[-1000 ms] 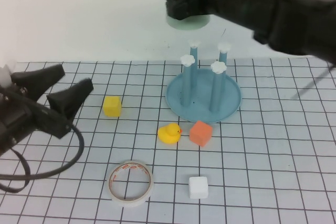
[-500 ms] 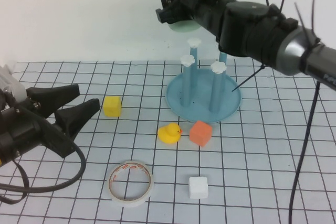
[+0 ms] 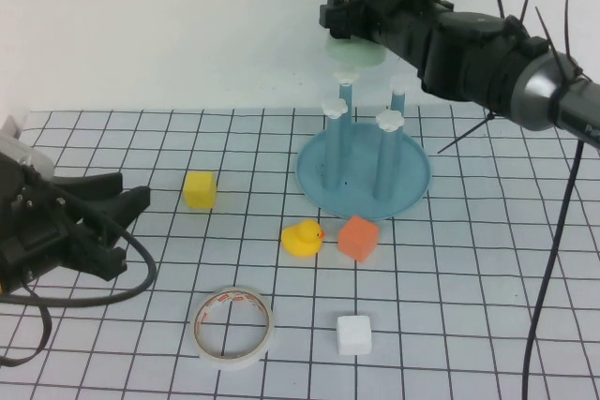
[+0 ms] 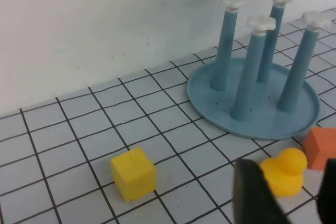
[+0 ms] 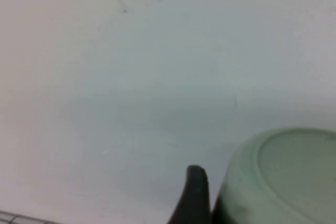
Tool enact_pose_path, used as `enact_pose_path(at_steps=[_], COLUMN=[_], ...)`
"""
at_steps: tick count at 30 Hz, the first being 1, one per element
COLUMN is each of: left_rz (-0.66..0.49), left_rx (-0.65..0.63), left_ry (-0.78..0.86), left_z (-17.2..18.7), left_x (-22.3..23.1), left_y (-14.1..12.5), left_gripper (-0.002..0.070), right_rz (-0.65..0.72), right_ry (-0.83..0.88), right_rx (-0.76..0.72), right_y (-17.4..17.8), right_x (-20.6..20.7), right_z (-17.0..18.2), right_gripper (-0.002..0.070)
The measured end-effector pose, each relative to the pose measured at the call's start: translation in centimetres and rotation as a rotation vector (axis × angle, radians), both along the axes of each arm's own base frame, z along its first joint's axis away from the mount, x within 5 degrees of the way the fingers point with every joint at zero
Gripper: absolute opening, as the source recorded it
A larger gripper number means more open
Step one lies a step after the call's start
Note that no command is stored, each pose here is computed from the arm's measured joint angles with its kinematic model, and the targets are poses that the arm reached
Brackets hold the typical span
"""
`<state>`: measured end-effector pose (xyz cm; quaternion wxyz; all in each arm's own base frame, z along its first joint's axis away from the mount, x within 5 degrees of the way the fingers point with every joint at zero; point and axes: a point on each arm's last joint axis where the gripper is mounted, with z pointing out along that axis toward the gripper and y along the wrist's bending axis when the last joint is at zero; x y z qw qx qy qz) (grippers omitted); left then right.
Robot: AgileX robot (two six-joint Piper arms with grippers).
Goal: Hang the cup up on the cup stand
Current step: Place the cup on the cup holder
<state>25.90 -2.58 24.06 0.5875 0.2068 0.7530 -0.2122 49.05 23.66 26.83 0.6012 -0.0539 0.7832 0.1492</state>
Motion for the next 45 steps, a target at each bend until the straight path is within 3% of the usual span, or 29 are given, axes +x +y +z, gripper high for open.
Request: enact_pose_path(at_steps=[5,10,45], left_rz=[0.003,0.003,0.008], left_rx=[-0.007,-0.007,-0.038], left_ry=[0.006,0.006,0.034], left_z=[0.0,0.0,-0.1], left_x=[0.0,0.0,0.0], left_y=[0.0,0.0,0.0], left_gripper=[0.0099,0.0023,0.0008], right_rz=[0.053,0.073,0.046], right_ry=[0.024,0.047,0.006], right_rx=[0.013,0.005,-0.119], right_y=[0.7,1.0,0.5], right_x=[0.2,0.5,0.7], right_z=[-1.5,-3.0,-2.8], right_gripper=[0.0586,0.0586,0.0587])
